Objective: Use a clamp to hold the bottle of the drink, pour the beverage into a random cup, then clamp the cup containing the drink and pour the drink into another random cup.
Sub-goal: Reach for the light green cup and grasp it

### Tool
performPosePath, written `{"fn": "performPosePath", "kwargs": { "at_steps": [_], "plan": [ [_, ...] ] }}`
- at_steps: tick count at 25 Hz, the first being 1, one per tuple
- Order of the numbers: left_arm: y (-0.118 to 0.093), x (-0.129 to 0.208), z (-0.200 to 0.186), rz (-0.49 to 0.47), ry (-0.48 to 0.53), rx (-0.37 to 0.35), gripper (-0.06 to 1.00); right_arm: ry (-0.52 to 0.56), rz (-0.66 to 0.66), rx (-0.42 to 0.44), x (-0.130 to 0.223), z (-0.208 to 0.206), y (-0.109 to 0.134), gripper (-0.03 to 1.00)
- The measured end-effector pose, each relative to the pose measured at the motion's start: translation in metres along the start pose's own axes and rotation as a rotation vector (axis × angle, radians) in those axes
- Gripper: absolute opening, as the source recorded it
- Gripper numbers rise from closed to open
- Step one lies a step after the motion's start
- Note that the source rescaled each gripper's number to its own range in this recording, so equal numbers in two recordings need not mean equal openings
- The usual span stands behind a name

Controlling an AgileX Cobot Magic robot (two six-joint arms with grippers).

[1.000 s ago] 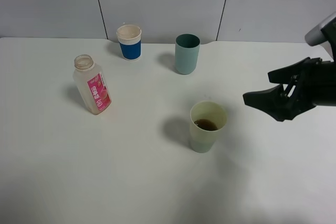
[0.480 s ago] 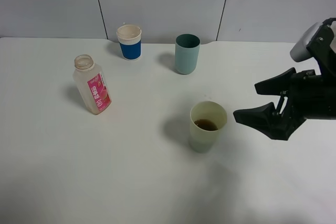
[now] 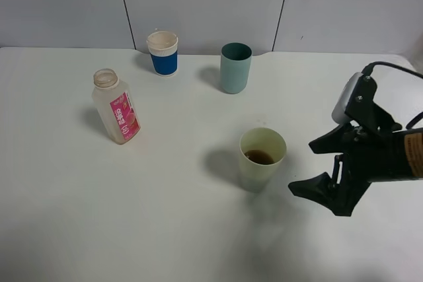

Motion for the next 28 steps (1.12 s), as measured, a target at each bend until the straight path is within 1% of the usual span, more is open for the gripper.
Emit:
{"fn": "performPosePath", "kwargs": {
  "at_steps": [2, 7, 10, 14, 18, 21, 23, 26, 28],
  "plan": [
    [0.0, 0.0, 0.0, 0.0, 0.0, 0.0, 1.0, 0.043, 0.012, -0.037, 0.01, 0.009, 0.001, 0.54],
    [0.0, 0.0, 0.0, 0.0, 0.0, 0.0, 1.0, 0.123, -0.011, -0.108, 0.031, 0.025, 0.004, 0.54],
    [0.0, 0.0, 0.0, 0.0, 0.0, 0.0, 1.0, 0.134, -0.055, -0.121, 0.035, 0.027, 0.005, 0.54],
    [0.0, 0.0, 0.0, 0.0, 0.0, 0.0, 1.0, 0.135, -0.127, -0.106, 0.036, 0.027, 0.002, 0.54],
    [0.0, 0.0, 0.0, 0.0, 0.0, 0.0, 1.0, 0.05, -0.112, -0.017, 0.021, 0.03, -0.012, 0.54],
    [0.0, 0.0, 0.0, 0.0, 0.0, 0.0, 1.0, -0.049, -0.043, 0.097, 0.004, 0.029, -0.029, 0.54],
    [0.0, 0.0, 0.0, 0.0, 0.0, 0.0, 1.0, -0.093, 0.009, 0.174, -0.005, 0.029, -0.039, 0.54],
    [0.0, 0.0, 0.0, 0.0, 0.0, 0.0, 1.0, -0.11, -0.003, 0.228, -0.011, 0.031, -0.042, 0.5],
    [0.0, 0.0, 0.0, 0.0, 0.0, 0.0, 1.0, -0.089, -0.04, 0.224, -0.009, 0.036, -0.04, 0.47]
  ]
}}
Point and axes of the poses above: a point on each arm's last joint axis where the gripper is mounted, z pointing out along that axis toward the gripper, y along the wrist's bending axis when the last joint is at zero, x = y × z, the point moved 7 cm from there along z, pointing out along that axis toward the gripper, and after that the axes turned 9 degrees about -z, right-handed, at the moved point
